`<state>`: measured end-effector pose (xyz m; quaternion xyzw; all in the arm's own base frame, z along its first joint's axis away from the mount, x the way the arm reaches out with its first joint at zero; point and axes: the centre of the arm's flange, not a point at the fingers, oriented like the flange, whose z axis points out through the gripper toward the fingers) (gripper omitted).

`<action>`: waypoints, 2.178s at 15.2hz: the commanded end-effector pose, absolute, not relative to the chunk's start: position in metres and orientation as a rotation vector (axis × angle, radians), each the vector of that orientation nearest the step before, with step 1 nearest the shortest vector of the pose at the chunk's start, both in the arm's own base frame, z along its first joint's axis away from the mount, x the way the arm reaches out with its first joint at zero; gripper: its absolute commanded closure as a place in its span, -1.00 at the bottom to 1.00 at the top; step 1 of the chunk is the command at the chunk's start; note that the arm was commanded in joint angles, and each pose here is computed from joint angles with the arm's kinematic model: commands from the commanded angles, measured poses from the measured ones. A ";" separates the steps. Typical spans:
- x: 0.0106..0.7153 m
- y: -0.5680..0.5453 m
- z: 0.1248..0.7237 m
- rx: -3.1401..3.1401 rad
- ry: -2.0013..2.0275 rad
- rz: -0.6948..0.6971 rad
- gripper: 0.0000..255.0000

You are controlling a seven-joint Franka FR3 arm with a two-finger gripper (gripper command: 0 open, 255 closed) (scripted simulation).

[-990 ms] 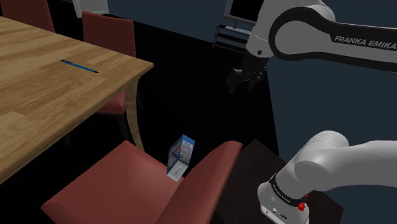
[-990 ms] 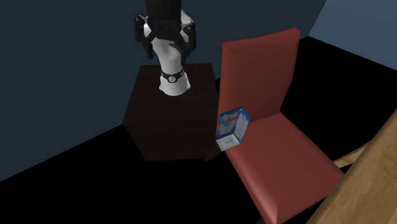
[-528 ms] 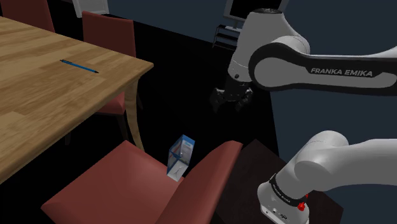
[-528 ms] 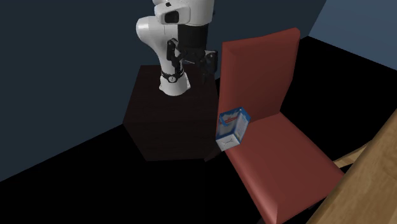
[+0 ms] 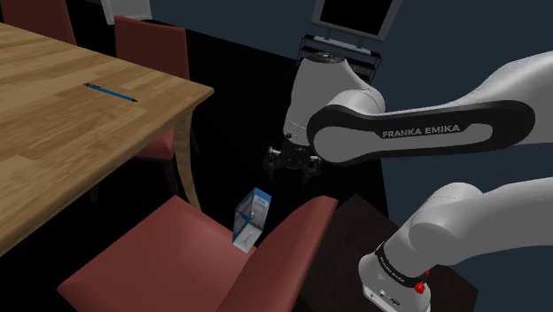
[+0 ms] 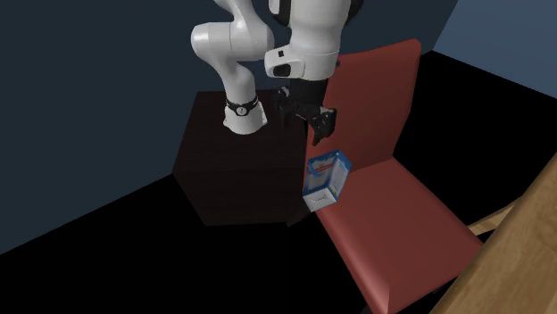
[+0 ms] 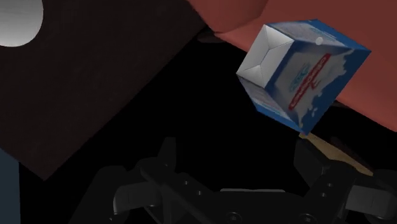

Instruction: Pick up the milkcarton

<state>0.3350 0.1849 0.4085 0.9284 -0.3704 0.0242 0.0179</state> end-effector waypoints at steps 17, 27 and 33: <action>0.372 0.253 0.302 2.738 -1.529 0.029 -1.00; 0.372 0.253 0.302 2.738 -1.529 0.029 1.00; 0.372 0.253 0.333 2.738 -1.529 0.029 1.00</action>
